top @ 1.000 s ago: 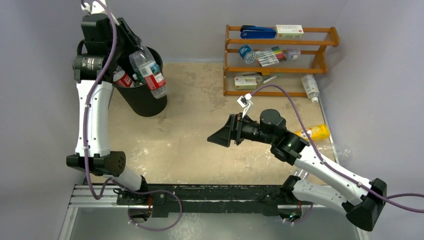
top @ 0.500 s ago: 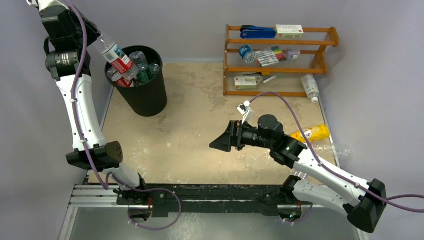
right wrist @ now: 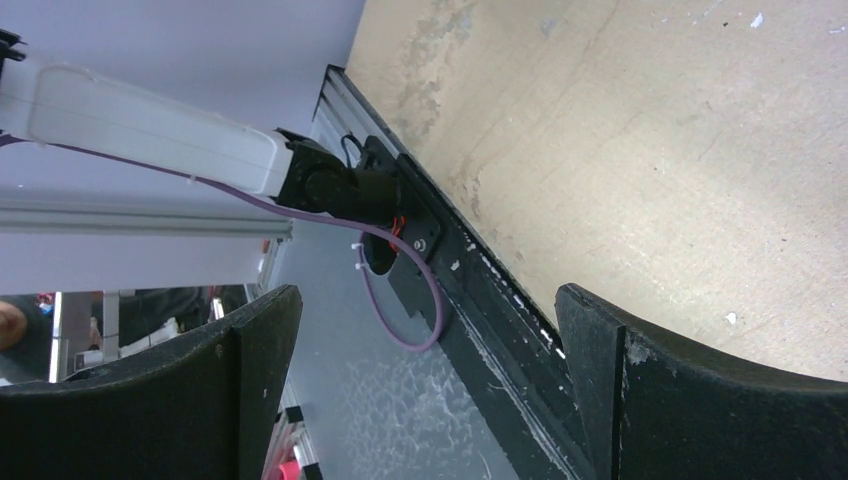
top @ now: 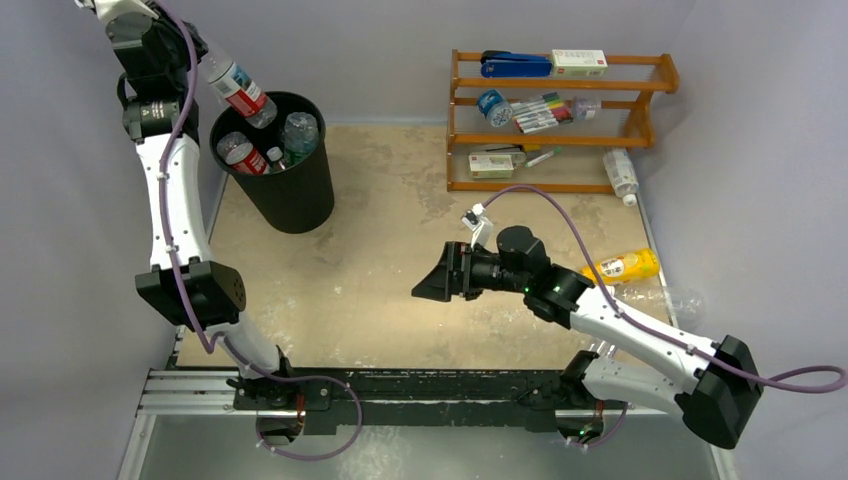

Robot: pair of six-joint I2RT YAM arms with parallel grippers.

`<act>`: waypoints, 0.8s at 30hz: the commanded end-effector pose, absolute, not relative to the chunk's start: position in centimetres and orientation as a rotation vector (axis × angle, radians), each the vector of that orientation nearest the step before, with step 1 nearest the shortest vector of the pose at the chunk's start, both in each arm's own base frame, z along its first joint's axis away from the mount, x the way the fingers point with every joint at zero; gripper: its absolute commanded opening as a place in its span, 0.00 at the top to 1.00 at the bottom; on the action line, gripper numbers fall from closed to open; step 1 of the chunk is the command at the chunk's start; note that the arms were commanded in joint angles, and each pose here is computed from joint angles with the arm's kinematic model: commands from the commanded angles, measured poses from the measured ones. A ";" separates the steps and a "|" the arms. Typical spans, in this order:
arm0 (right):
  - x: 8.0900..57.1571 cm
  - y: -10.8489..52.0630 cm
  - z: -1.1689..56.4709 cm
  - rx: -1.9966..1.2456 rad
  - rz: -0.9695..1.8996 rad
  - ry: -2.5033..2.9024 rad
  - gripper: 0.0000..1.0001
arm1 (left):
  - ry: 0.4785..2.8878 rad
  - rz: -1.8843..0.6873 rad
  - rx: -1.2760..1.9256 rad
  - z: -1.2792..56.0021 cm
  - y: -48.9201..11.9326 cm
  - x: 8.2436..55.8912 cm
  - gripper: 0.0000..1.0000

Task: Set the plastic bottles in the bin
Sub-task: Place the plastic bottle in the trash bin.

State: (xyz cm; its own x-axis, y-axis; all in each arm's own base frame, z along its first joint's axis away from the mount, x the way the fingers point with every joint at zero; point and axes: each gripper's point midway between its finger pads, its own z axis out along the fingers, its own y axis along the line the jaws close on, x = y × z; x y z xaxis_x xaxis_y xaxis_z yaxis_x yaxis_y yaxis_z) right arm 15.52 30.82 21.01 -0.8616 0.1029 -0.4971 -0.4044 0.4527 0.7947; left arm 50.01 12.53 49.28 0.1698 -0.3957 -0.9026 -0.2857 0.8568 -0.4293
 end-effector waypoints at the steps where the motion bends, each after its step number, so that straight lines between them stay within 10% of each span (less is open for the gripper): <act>1: 16.0 31.9 23.5 -0.302 1.453 2.137 0.00 | 1.281 -0.089 -0.528 52.0 12.9 51.2 0.81; 8: 16.3 32.3 23.3 -0.319 1.447 2.143 0.00 | 1.365 -0.117 -0.482 46.7 11.9 51.8 0.77; 14: 16.3 32.3 23.5 -0.323 1.451 2.128 0.00 | 1.444 -0.168 -0.456 43.9 10.2 49.9 0.38; 24: 15.9 31.8 24.4 -0.314 1.462 2.101 0.00 | 1.462 -0.227 -0.524 48.6 8.4 44.1 0.26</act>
State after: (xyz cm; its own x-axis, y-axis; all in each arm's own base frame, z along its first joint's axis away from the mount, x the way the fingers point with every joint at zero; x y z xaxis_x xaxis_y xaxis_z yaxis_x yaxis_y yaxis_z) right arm 16.07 31.57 20.99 -0.8547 0.0929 -0.5108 -0.4238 0.4433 0.7899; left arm 48.04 9.90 41.58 0.0104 -0.4347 -0.9005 -0.2351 0.8743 -0.4247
